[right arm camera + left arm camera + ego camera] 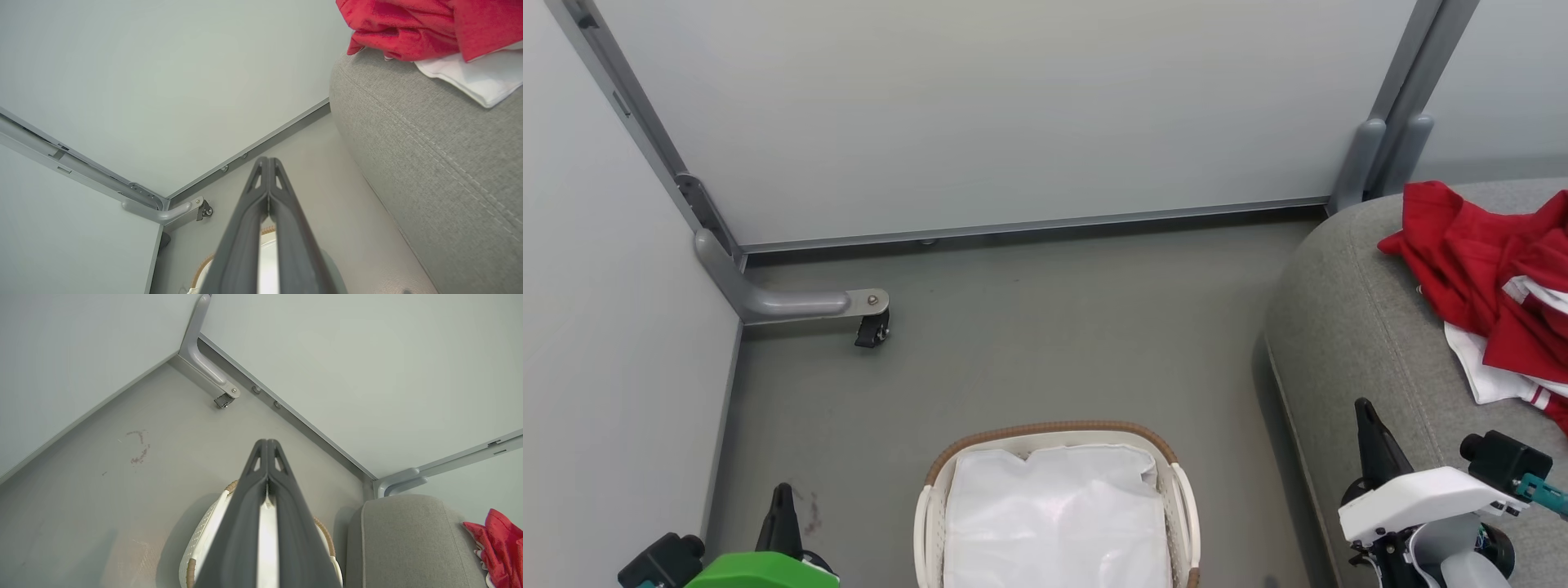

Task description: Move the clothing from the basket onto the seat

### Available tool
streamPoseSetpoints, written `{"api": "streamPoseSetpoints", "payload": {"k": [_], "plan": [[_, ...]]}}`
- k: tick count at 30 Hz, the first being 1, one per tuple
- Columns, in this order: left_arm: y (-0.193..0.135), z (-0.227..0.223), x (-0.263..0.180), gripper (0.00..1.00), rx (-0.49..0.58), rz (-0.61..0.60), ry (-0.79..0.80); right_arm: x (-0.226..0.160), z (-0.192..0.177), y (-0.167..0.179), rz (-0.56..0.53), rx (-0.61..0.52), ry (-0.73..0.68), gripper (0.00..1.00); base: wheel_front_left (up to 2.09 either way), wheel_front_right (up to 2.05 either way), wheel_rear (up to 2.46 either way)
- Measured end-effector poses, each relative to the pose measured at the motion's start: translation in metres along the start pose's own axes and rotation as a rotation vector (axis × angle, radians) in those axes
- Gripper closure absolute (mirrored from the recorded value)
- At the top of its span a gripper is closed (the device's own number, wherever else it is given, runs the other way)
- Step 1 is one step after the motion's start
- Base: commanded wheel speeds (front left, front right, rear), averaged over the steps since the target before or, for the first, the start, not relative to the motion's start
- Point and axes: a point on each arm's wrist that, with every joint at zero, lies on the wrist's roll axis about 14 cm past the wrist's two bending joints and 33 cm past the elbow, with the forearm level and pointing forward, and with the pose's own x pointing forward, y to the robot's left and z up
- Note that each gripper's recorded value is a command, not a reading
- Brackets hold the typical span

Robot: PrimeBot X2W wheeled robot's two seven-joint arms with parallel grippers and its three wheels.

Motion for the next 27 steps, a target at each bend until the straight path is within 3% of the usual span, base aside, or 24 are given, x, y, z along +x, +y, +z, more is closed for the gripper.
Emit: {"api": "streamPoseSetpoints", "payload": {"k": [27], "plan": [[-0.02,0.024,0.011,1.0,-0.308,-0.057,-0.024,-0.001,0.014,-0.004,-0.02,0.35,-0.018,1.0,0.0,0.0,0.0]]}}
